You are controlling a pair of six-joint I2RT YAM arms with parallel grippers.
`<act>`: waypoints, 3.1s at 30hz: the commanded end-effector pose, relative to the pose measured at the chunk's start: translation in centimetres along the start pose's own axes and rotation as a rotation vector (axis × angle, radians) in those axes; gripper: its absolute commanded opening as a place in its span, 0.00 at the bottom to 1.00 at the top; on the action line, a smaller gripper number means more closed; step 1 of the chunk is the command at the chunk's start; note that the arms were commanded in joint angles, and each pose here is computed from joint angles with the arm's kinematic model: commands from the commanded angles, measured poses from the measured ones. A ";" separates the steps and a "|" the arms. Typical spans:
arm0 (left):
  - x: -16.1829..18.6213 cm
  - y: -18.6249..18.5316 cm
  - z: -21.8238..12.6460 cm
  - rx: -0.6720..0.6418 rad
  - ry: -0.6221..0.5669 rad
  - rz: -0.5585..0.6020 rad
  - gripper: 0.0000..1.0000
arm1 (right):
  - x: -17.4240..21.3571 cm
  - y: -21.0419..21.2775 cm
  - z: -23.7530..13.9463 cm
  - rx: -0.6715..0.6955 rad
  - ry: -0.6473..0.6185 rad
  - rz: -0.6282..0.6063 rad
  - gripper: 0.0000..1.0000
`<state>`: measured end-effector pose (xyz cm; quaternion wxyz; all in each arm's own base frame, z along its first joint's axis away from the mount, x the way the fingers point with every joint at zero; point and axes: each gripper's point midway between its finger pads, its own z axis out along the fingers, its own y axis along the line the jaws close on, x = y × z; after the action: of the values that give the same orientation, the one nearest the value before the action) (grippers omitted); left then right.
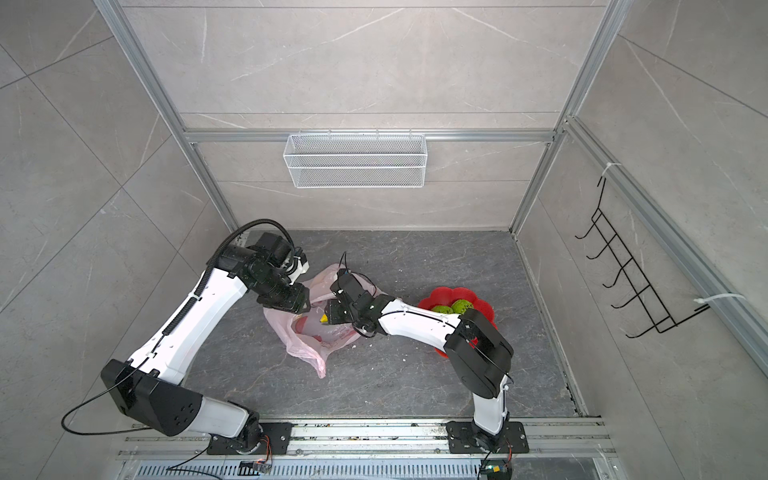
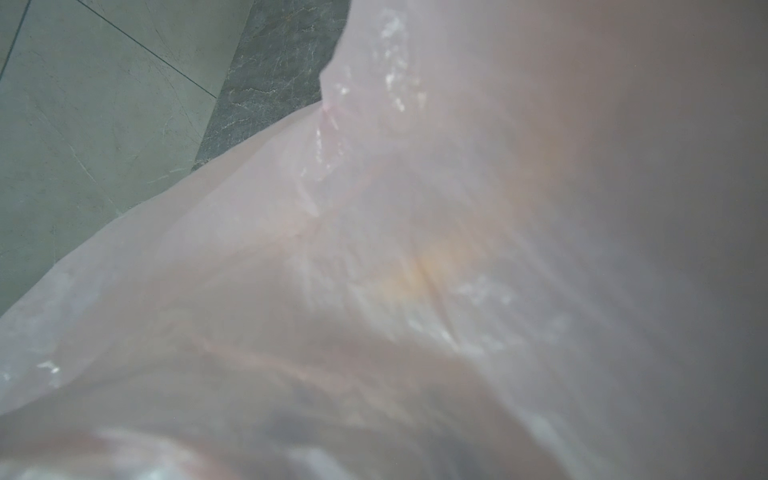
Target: Take the fake fruits out of the plastic bag
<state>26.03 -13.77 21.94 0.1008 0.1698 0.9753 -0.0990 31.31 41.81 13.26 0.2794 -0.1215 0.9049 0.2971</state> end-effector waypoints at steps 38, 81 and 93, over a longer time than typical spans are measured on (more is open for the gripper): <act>-4.6 -0.2 -6.7 -0.107 -0.403 0.030 0.00 | 2.3 -3.2 0.0 0.038 -0.032 0.091 0.47; -8.7 -2.3 -7.8 -0.032 -0.437 0.088 0.02 | 3.5 -0.7 1.0 -0.039 -0.037 0.067 0.47; -6.7 -2.6 -6.6 -0.027 -0.366 0.145 0.04 | 4.3 0.9 1.5 -0.050 -0.039 0.053 0.47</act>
<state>31.35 -17.47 31.61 0.3055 0.1989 0.9230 -0.1230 27.51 43.15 10.59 0.2800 -0.1127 0.8921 0.3364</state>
